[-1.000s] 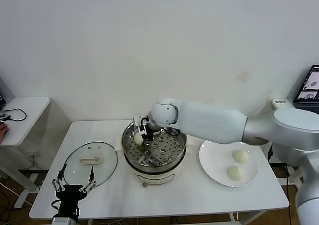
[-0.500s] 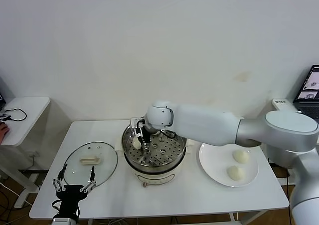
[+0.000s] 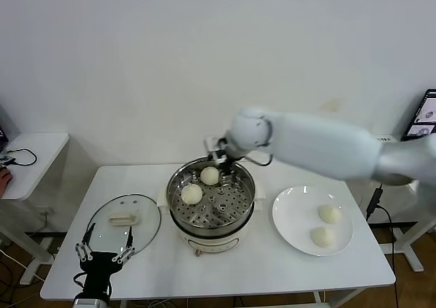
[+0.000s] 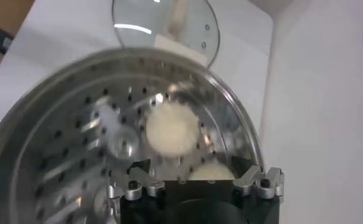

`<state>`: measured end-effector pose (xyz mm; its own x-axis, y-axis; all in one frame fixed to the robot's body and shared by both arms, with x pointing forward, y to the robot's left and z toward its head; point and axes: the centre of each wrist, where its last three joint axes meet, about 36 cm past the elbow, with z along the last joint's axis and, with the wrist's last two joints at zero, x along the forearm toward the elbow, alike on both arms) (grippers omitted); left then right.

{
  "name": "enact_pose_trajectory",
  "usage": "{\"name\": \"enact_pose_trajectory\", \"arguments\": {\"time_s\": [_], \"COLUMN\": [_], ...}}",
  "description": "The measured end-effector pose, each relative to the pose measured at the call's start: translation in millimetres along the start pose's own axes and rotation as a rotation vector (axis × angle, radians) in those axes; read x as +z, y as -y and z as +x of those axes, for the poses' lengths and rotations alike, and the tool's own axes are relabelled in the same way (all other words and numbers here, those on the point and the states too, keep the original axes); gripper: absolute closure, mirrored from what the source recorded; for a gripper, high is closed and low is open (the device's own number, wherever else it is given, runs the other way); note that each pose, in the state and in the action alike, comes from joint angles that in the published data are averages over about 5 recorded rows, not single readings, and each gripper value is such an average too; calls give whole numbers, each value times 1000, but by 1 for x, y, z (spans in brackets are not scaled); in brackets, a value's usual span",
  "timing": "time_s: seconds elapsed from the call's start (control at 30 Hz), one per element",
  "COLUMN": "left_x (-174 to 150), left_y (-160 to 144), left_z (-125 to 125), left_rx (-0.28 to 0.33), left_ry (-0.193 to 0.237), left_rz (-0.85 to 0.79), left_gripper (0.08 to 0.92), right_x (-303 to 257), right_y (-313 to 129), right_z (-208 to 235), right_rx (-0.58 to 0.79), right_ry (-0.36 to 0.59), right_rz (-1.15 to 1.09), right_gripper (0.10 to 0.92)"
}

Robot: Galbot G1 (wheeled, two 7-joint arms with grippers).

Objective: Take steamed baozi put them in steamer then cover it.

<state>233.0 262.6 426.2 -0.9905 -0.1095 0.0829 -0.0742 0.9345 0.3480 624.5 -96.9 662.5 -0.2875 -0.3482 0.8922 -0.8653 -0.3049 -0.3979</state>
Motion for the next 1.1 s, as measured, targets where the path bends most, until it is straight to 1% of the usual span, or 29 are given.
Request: {"name": "enact_pose_trajectory", "arguments": {"time_s": [0.23,0.43,0.63,0.77,0.93,1.1], "left_x": [1,5,6,7,11,14], "left_y": [4,4,4,6,7,6], "left_z": [3,7,9,9,8,7], "left_rx": [19,23,23,23,21,18], "left_ry": [-3,-10,-14,-19,-28,-37], "left_rz": [-2,-9,-12,-12,-13,-19], "left_gripper": [177,177,177,177,177,177], "right_x": [70,134,189,216,236,246], "right_y": [-30,-77,-136,-171,-200,-219], "right_z": [49,63,56,46,32,16], "right_rx": [-31,-49,-70,-94,-108,-118], "right_ry": [-29,-61,-104,-144,-194,-221], "right_rz": [16,-12,-71,-100,-122,-137], "right_gripper": [200,200,200,200,200,200]}}
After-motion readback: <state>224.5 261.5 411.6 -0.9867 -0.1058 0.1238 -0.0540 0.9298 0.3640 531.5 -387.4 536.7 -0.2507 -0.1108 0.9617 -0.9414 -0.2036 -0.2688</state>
